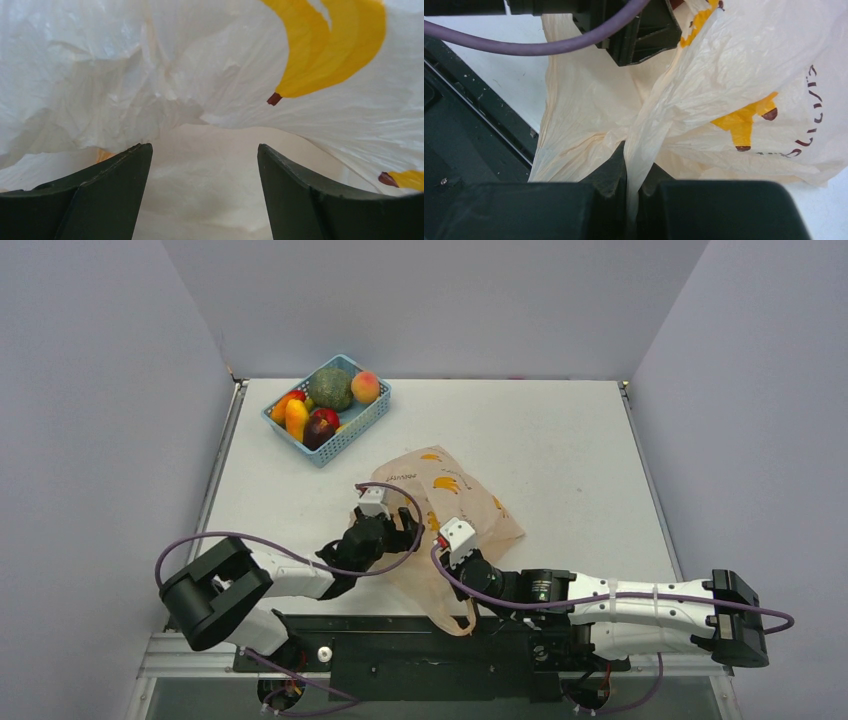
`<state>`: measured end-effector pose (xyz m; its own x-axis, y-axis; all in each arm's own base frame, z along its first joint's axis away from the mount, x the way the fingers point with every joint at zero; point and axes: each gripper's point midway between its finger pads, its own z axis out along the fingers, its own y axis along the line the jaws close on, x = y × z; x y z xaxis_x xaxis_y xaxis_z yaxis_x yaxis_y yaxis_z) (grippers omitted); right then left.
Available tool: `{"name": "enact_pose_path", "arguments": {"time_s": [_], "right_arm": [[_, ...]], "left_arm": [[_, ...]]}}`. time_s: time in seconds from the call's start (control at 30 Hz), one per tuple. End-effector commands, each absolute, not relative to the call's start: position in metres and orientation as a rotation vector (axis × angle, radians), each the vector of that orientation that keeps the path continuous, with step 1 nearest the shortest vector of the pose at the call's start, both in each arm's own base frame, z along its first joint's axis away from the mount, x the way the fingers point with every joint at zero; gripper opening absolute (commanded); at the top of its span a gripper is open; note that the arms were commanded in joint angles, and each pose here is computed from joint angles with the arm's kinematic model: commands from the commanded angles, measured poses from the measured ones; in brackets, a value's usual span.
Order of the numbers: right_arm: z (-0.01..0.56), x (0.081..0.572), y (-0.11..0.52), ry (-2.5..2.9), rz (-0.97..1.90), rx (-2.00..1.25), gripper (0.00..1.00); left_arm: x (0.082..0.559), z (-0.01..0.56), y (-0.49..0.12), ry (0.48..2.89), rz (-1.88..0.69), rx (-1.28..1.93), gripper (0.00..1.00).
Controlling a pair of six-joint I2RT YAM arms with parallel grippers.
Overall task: Take the fake fruits out of the plastic bag
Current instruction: Adjust the plastic bag at the center of the board.
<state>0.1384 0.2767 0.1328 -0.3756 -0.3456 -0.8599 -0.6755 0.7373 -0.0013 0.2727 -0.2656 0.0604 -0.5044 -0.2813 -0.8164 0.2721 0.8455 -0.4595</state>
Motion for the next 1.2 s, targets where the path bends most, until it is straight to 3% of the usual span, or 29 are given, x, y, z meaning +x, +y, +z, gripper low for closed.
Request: {"name": "enact_pose_path", "arguments": {"time_s": [0.0, 0.33, 0.43, 0.7, 0.87, 1.17], "right_arm": [[0.144, 0.144, 0.284, 1.979, 0.480, -0.694, 0.00], [0.156, 0.146, 0.264, 1.992, 0.482, -0.585, 0.01], [0.150, 0.157, 0.233, 2.051, 0.350, -0.475, 0.19], [0.142, 0.181, 0.181, 2.177, 0.196, -0.161, 0.46], [0.148, 0.187, 0.170, 2.181, 0.112, -0.156, 0.49], [0.208, 0.194, 0.200, 2.088, 0.183, -0.330, 0.56]], "left_arm": [[0.293, 0.111, -0.297, 1.743, -0.800, -0.100, 0.75], [0.311, 0.100, -0.287, 1.557, -0.662, -0.212, 0.83], [0.312, 0.093, -0.287, 1.599, -0.637, -0.177, 0.84], [0.297, 0.083, -0.295, 1.850, -0.751, -0.087, 0.85], [0.293, 0.117, -0.289, 1.906, -0.790, -0.039, 0.87], [0.273, 0.208, -0.297, 1.847, -0.974, 0.121, 0.86]]}}
